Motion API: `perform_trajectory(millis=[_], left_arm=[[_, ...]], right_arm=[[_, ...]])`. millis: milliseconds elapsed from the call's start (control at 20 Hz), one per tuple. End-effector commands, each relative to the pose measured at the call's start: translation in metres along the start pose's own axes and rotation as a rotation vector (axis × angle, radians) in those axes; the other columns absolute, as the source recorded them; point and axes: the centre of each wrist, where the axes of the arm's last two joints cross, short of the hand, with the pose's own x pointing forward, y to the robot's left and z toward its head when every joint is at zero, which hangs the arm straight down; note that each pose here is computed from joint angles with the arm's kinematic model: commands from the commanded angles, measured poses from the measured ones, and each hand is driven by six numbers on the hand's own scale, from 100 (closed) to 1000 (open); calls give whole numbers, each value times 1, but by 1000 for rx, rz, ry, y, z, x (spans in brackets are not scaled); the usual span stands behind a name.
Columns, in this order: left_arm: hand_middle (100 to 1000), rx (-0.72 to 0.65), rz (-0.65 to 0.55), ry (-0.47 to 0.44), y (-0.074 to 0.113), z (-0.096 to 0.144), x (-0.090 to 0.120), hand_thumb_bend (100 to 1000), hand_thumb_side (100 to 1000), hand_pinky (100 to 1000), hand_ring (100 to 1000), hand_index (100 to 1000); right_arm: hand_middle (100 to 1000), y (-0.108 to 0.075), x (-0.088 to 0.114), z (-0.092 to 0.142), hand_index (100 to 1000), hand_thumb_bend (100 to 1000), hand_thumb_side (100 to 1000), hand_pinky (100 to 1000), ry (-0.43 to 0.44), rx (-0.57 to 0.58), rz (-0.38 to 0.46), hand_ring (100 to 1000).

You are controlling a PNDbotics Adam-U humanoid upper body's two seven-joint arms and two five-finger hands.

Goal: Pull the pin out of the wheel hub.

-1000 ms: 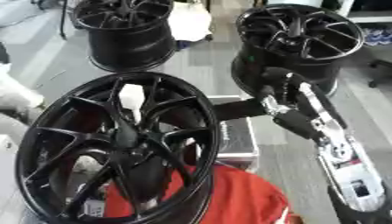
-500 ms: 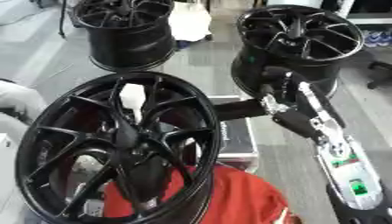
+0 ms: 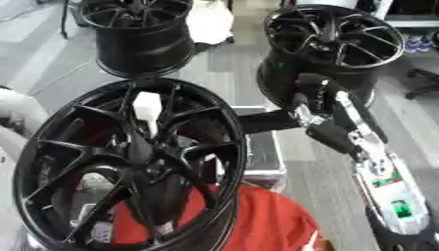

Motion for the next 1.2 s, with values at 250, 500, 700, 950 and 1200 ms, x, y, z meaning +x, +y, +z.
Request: perform_trajectory(millis=[250, 500, 700, 950, 1200], left_arm=[[714, 294, 242, -122, -8, -8, 34, 100, 618, 661, 630, 859], [683, 386, 523, -267, -11, -16, 84, 100, 663, 635, 602, 841], [665, 431, 695, -319, -10, -13, 113, 100, 691, 620, 589, 830], [648, 514, 885, -312, -11, -12, 142, 100, 703, 611, 579, 820], [641, 533, 978, -284, -12, -16, 160, 100, 715, 608, 575, 817]], right_arm=[[799, -6, 7, -5, 863, 100, 391, 709, -27, -20, 11, 718], [799, -6, 8, -6, 863, 100, 390, 709, -33, -26, 6, 718], [799, -7, 8, -6, 863, 100, 389, 709, -32, -31, 6, 717], [798, -6, 8, -6, 863, 100, 389, 710, -33, -30, 3, 717], [797, -5, 7, -5, 863, 100, 388, 710, -28, -32, 0, 717]])
